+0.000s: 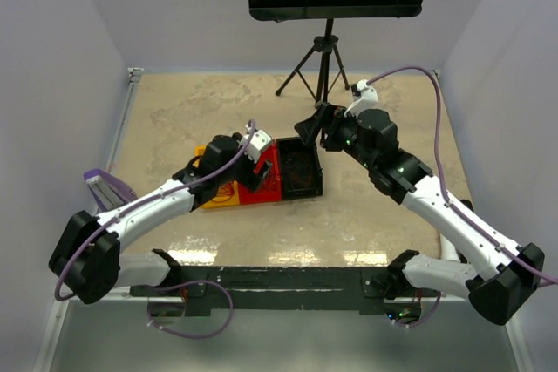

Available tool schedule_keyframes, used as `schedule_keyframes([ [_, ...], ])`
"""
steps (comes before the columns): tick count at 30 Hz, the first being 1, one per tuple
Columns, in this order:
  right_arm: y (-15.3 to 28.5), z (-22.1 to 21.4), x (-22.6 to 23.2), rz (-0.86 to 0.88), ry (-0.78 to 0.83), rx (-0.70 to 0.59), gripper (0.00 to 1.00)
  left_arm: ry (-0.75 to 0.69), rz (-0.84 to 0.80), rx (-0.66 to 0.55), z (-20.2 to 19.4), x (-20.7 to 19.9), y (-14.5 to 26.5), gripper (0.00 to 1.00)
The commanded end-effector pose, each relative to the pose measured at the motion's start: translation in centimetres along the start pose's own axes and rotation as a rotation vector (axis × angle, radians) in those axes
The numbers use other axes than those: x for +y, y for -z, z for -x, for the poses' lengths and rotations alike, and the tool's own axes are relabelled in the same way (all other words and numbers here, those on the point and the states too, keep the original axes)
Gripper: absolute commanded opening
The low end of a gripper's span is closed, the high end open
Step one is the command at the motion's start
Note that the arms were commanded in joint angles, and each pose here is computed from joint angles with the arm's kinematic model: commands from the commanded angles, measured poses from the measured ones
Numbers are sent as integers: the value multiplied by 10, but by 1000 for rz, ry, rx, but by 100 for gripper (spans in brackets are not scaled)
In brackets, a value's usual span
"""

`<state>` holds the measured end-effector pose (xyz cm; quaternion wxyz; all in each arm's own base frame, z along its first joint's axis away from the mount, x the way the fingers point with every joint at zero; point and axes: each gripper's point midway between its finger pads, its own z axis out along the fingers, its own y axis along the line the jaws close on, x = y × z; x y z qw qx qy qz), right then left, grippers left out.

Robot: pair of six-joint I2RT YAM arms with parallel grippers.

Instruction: Untangle the cables

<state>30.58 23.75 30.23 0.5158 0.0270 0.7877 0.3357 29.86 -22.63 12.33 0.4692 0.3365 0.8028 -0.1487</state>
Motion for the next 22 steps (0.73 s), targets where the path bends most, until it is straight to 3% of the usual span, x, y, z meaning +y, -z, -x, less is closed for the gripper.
schedule_keyframes([
  [1, 12, 31, 9, 3, 15, -81, 99, -10, -64, -142, 85, -4, 34, 100],
  [5, 13, 33, 6, -22, 33, -79, 99, 4, -9, -37, 104, 9, 54, 100],
  [11, 33, 46, -7, -80, 87, -135, 99, -32, 314, 226, 102, 70, 92, 100],
  [16, 40, 30, -26, -145, 92, -96, 99, -18, 387, 130, 109, 78, 126, 100],
  [22, 59, 30, -44, -217, 92, -122, 98, 14, 440, 159, 86, 97, 136, 100],
])
